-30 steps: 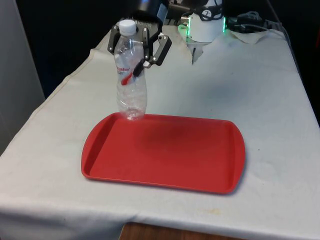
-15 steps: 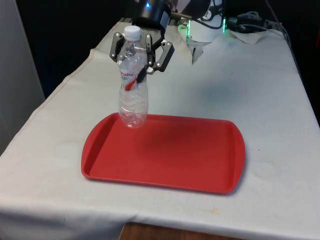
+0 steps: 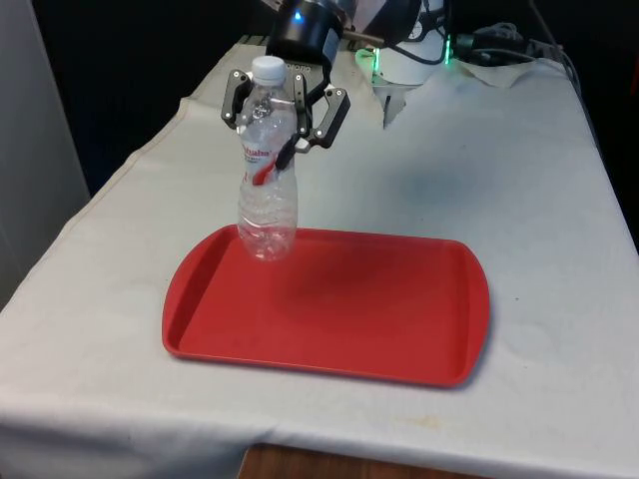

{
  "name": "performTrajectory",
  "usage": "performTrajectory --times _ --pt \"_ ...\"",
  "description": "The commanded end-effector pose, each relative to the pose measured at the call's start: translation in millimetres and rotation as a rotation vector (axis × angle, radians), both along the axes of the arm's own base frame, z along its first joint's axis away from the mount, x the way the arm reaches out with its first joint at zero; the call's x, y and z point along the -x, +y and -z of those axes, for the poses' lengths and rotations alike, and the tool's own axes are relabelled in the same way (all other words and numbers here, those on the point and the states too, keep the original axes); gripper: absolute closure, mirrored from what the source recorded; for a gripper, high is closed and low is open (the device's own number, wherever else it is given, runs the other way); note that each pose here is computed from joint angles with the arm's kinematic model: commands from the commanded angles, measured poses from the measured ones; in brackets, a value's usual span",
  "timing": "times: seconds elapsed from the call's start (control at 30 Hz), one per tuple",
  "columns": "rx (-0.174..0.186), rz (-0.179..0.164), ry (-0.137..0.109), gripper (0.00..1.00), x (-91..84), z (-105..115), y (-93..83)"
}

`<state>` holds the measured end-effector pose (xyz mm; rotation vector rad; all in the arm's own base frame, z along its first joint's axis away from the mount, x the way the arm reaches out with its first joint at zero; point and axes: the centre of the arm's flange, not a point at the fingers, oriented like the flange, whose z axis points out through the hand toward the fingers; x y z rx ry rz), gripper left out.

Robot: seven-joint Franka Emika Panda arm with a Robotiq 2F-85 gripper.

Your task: Place the bottle upright on the tray.

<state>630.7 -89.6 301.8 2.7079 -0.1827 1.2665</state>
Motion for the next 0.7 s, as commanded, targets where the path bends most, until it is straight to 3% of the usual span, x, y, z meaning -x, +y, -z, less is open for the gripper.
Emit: performTrajectory --times 0.0,0.07,0.1,0.17,0.37,0.4,0.47,0.67 --pt "-0.011 -0.002 -0.005 0.66 0.2 3.1 2.3" --pt "-0.024 0.002 -0.009 0.66 0.7 3.9 3.5" --pt "-0.011 0.006 0.0 0.66 0.2 2.6 1.2" --pt "-0.041 0.004 -0.017 0.66 1.1 5.0 6.3" --pt "-0.069 0.013 -0.034 0.66 2.0 7.8 8.2" --pt "-0.048 0.024 -0.022 0.66 0.7 5.5 3.5" --pt "-0.08 0.014 -0.039 0.66 1.9 11.5 10.5" --pt "-0.085 0.005 -0.028 0.66 -1.3 19.1 18.3"
